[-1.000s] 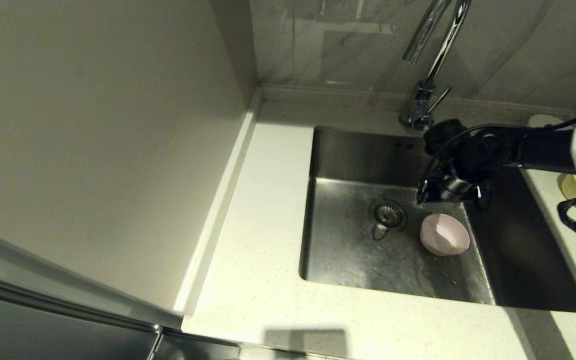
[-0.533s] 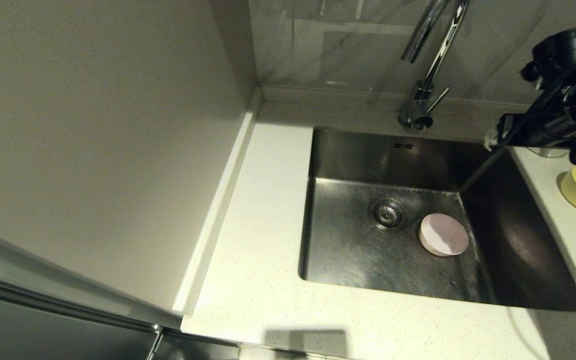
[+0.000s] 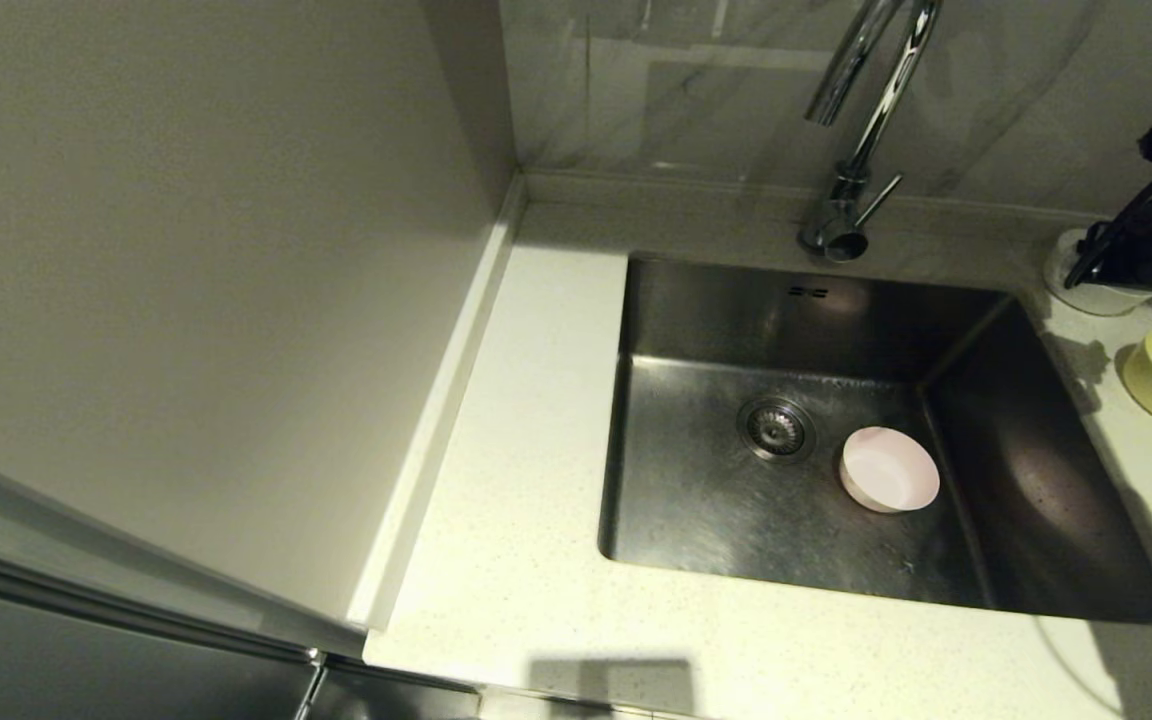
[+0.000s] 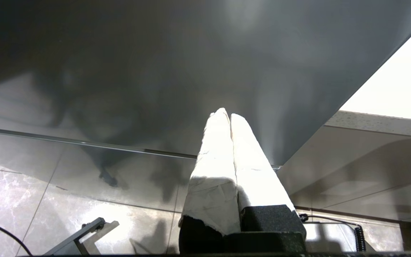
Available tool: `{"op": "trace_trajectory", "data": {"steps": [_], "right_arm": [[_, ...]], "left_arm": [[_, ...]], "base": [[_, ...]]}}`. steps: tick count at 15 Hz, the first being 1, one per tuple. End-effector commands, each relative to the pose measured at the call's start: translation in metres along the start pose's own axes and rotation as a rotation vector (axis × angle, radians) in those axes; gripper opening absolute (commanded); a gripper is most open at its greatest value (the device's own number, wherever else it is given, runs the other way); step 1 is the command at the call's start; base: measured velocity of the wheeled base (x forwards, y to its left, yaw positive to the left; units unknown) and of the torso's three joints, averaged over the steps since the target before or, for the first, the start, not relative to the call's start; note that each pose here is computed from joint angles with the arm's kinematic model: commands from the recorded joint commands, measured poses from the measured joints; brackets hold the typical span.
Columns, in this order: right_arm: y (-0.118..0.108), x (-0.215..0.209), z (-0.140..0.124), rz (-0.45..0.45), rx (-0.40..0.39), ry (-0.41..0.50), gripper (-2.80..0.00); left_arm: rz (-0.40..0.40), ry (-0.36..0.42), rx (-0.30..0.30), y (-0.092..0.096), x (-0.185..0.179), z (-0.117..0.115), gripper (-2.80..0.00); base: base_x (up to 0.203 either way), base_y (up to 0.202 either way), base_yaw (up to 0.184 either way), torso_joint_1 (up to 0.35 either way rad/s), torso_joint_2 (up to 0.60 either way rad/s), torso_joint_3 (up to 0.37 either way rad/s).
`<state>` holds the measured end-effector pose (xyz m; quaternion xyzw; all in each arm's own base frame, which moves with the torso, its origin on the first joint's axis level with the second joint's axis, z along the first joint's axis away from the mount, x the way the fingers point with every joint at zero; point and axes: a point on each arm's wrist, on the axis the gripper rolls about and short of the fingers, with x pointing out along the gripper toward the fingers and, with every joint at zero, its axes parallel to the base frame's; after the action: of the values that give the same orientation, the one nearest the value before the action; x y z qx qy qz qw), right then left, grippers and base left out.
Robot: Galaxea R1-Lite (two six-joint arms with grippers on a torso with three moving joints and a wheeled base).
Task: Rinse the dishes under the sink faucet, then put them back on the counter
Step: Put a bowl into the sink
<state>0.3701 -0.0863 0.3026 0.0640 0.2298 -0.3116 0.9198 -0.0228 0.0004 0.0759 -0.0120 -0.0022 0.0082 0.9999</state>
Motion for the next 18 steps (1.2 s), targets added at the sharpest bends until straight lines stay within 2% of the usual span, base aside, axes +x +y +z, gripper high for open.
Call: {"op": "trace_trajectory", "data": {"steps": [1, 8, 17, 18], "right_arm": [[-0.004, 0.024, -0.009, -0.038, -0.004, 0.044, 0.00], [-0.029, 0.058, -0.018, -0.123, 0.015, 0.102, 0.00], [-0.037, 0.079, -0.028, -0.155, 0.018, 0.143, 0.00], [-0.038, 0.080, -0.028, -0.157, 0.021, 0.145, -2.80]], "left_arm": [[0.000, -0.002, -0.001, 0.000, 0.000, 0.000, -2.80], [0.000, -0.002, -0.001, 0.000, 0.000, 0.000, -2.80], [0.000, -0.002, -0.001, 0.000, 0.000, 0.000, -2.80], [0.000, -0.002, -0.001, 0.000, 0.000, 0.000, -2.80]], "base": [[0.000, 0.000, 0.000, 0.000, 0.00, 0.000], [0.000, 0.000, 0.000, 0.000, 0.00, 0.000], [0.000, 0.000, 0.000, 0.000, 0.00, 0.000], [0.000, 0.000, 0.000, 0.000, 0.00, 0.000]]}}
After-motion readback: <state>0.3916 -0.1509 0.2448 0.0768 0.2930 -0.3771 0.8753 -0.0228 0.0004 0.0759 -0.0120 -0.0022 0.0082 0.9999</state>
